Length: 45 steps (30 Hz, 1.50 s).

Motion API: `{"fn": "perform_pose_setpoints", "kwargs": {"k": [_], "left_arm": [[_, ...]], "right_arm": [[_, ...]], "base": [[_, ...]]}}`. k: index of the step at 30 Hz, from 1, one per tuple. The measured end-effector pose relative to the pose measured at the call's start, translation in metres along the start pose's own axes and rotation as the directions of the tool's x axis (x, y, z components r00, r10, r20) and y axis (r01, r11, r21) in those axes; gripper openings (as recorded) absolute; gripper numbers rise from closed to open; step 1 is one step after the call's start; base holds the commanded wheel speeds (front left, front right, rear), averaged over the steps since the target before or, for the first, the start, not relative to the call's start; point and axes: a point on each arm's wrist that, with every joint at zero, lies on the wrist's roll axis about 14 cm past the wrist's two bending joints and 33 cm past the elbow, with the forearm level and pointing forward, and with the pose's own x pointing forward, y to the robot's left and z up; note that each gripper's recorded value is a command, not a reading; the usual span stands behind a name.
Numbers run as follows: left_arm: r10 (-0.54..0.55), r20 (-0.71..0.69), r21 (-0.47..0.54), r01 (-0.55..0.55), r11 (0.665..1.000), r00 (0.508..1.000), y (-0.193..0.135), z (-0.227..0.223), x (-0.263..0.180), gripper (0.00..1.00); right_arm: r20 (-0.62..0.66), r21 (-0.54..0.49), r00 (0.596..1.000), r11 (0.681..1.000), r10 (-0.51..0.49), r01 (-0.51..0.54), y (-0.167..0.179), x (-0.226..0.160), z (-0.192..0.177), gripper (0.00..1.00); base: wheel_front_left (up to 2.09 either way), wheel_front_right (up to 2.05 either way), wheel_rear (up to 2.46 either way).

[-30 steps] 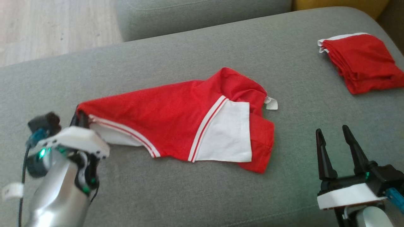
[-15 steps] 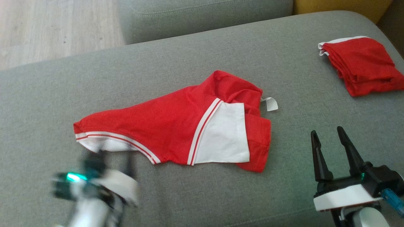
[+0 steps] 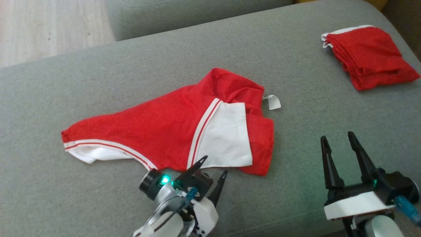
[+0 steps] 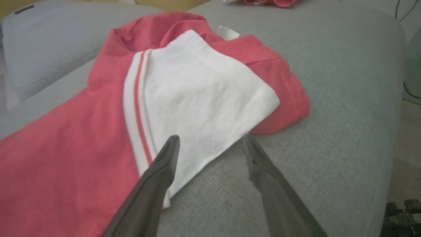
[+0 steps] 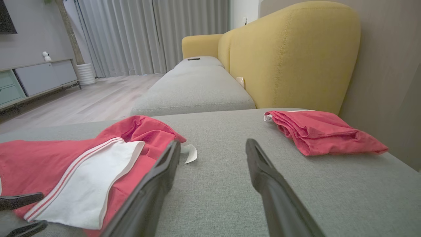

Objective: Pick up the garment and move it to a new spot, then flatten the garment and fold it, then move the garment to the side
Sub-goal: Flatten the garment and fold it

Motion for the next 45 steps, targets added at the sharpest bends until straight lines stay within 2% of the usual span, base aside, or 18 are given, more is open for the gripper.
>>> {"fn": "perform_pose_setpoints", "kwargs": {"k": [4, 8, 28, 29, 30, 31, 32, 40, 42, 44, 45], "left_arm": [[-0.063, -0.055, 0.049, 0.066, 0.997, 0.996, -0.012, -0.010, 0.009, 1.00], [-0.093, -0.061, 0.048, 0.096, 0.994, 0.994, -0.021, -0.010, 0.014, 1.00], [-0.133, -0.042, 0.140, 0.138, 0.981, 0.990, -0.027, -0.001, 0.034, 1.00], [-0.140, -0.040, 0.142, 0.145, 0.979, 0.989, -0.029, 0.000, 0.035, 0.88], [-0.141, -0.035, 0.138, 0.144, 0.980, 0.989, -0.029, 0.001, 0.036, 0.45], [-0.140, -0.028, 0.138, 0.142, 0.980, 0.990, -0.029, 0.002, 0.036, 0.31], [-0.144, -0.029, 0.139, 0.147, 0.979, 0.989, -0.030, 0.002, 0.035, 0.00], [-0.169, -0.023, 0.169, 0.171, 0.971, 0.985, -0.035, 0.002, 0.033, 0.00], [-0.187, -0.018, 0.206, 0.187, 0.960, 0.982, -0.038, 0.003, 0.032, 0.00], [-0.196, -0.027, 0.252, 0.196, 0.947, 0.980, -0.037, 0.000, 0.032, 0.90], [-0.190, -0.034, 0.277, 0.192, 0.941, 0.981, -0.035, -0.003, 0.033, 1.00]], "right_arm": [[-0.006, 0.000, 1.000, 1.000, -0.018, 0.018, -0.006, 0.000, -0.001, 1.00], [-0.005, -0.002, 0.999, 0.999, -0.034, 0.034, -0.011, 0.000, -0.001, 1.00], [-0.011, 0.002, 0.999, 0.999, -0.042, 0.042, -0.014, 0.007, -0.002, 1.00], [-0.010, 0.003, 0.999, 0.999, -0.044, 0.044, -0.015, 0.007, -0.002, 1.00], [-0.010, 0.002, 0.999, 0.999, -0.044, 0.044, -0.016, 0.007, -0.001, 1.00], [-0.010, 0.000, 0.999, 0.999, -0.046, 0.046, -0.016, 0.007, -0.002, 1.00], [-0.010, -0.001, 0.999, 0.999, -0.045, 0.045, -0.017, 0.007, -0.001, 1.00], [-0.002, -0.001, 0.999, 0.999, -0.039, 0.039, -0.015, 0.007, 0.001, 1.00], [-0.004, -0.004, 0.999, 0.999, -0.035, 0.035, -0.015, 0.008, 0.000, 1.00], [-0.006, -0.008, 0.999, 0.999, -0.033, 0.033, -0.015, 0.009, 0.000, 1.00], [-0.007, -0.009, 0.999, 0.999, -0.032, 0.032, -0.016, 0.009, 0.000, 1.00]], "base": [[0.00, 0.00, 0.00], [0.00, 0.00, 0.00], [0.00, 0.00, 0.00], [0.00, 0.00, 0.00], [0.00, 0.00, 0.00], [0.00, 0.00, 0.00], [0.00, 0.00, 0.00], [0.00, 0.00, 0.00], [0.00, 0.00, 0.00], [0.00, 0.00, 0.00], [0.00, 0.00, 0.00]]}}
